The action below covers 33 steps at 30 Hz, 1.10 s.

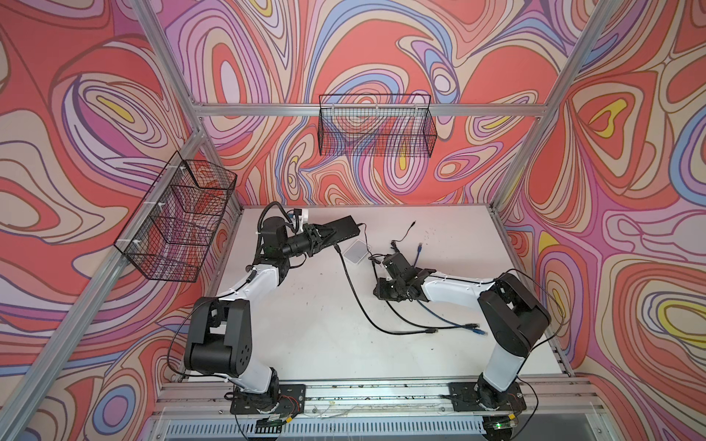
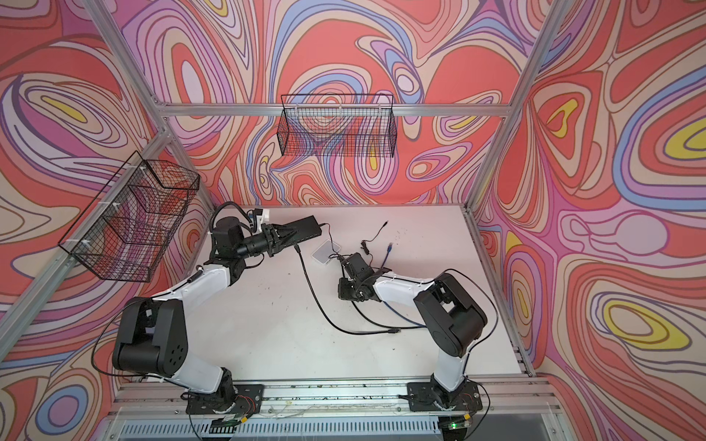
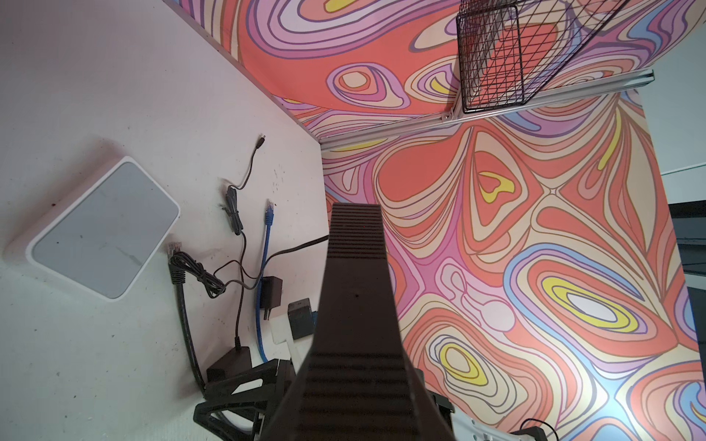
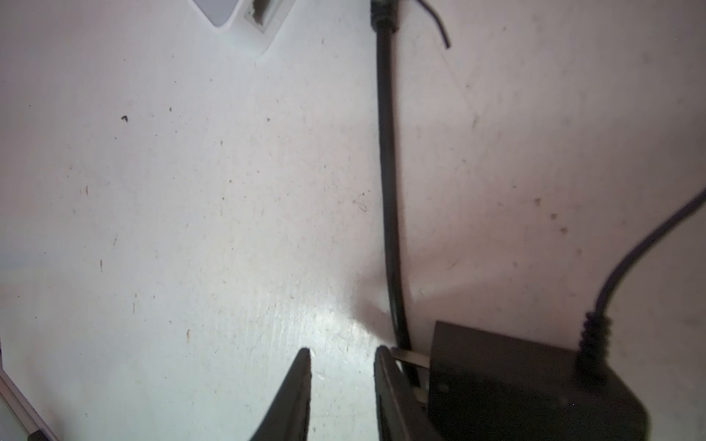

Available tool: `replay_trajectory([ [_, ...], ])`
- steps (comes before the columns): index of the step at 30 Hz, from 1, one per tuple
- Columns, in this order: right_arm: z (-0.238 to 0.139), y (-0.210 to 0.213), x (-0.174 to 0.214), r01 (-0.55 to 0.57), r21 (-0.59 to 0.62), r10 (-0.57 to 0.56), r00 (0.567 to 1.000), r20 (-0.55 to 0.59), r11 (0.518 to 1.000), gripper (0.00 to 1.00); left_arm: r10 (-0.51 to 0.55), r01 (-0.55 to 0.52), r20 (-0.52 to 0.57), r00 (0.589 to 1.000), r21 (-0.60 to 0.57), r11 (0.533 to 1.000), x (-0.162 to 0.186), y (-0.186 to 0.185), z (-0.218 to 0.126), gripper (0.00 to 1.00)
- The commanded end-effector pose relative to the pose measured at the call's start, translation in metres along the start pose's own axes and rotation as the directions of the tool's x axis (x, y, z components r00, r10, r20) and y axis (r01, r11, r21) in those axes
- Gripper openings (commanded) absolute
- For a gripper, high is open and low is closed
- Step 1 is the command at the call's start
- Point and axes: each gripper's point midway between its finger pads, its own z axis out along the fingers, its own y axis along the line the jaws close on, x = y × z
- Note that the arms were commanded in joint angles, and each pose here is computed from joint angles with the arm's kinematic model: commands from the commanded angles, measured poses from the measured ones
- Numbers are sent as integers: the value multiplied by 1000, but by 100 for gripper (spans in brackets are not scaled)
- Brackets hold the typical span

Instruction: Insert the plug into the switch port

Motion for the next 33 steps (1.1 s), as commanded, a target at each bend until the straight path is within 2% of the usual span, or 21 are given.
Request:
replay_trajectory([
  [1,-1,-19,0,-14,41,14,1000,3,999,29,91,-92,7,996,62,994,-5,-35,-7,5],
  [8,-3,-43,-9,-54,64,53,999,9,997,29,95,-95,10,995,63,993,-5,-38,-8,5],
  [18,-23,-7,-58,61,2,-61,990,125,998,32,104,-105,15,994,85,991,-16,-44,-2,5],
  [25,4,-9,-77,71,58,-78,990,116,996,35,116,-117,16,993,93,989,-24,-52,2,5],
  [33,22,-14,-92,59,99,-72,988,139,993,36,104,-105,16,994,88,991,-30,-44,8,5],
])
